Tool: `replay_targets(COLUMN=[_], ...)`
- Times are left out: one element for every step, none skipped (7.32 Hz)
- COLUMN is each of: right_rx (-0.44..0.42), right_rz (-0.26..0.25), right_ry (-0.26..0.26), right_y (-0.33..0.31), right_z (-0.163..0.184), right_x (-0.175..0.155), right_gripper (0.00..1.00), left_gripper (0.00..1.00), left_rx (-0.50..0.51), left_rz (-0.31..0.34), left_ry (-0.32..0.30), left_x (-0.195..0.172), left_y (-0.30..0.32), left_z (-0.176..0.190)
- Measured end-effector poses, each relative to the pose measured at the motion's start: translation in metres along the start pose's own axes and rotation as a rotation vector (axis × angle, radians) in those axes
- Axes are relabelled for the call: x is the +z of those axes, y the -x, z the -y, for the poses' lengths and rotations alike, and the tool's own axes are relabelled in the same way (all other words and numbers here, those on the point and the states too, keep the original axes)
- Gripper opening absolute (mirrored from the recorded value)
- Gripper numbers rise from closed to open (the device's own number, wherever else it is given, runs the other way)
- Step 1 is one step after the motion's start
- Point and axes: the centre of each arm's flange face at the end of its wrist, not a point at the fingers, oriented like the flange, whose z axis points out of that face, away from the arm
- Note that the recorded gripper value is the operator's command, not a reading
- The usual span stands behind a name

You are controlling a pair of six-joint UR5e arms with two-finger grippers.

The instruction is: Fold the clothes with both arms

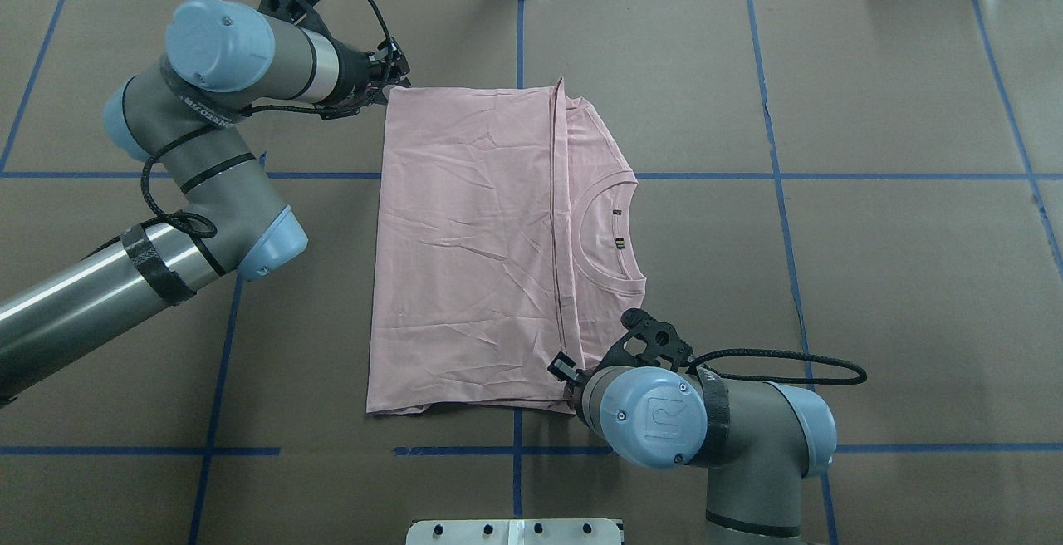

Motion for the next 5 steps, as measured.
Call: replay_targets(right_rx=[0.001, 0.001, 0.002, 0.003, 0.003], right_rz=[0.000, -0.001, -0.001, -0.001, 0.000], right_ry=[0.000, -0.001, -0.001, -0.001, 0.001], right_y=[-0.0001, -0.0001, -0.0002, -0.0002, 0.0002], right_z=[0.0000, 0.0001, 0.0001, 0.0001, -0.0002], right_x=[0.0003, 0.0004, 0.0006, 0.0006, 0.0000], right_gripper=[0.39, 0.23, 0.00, 0.00, 0.00], left_gripper=[0.47, 0.47, 0.47, 0.47, 0.47], left_rx=[-0.001, -0.001, -0.001, -0.002, -0.003], left_rz=[0.001, 0.001, 0.001, 0.000, 0.000], left_ry=[0.000, -0.001, -0.002, -0.002, -0.002], left_x=[0.0001, 0.0001, -0.0001, -0.0003, -0.0005], left_y=[0.0002, 0.0004, 0.0004, 0.0002, 0.0002], left_z=[0.0001, 0.0003, 0.0007, 0.0008, 0.0007])
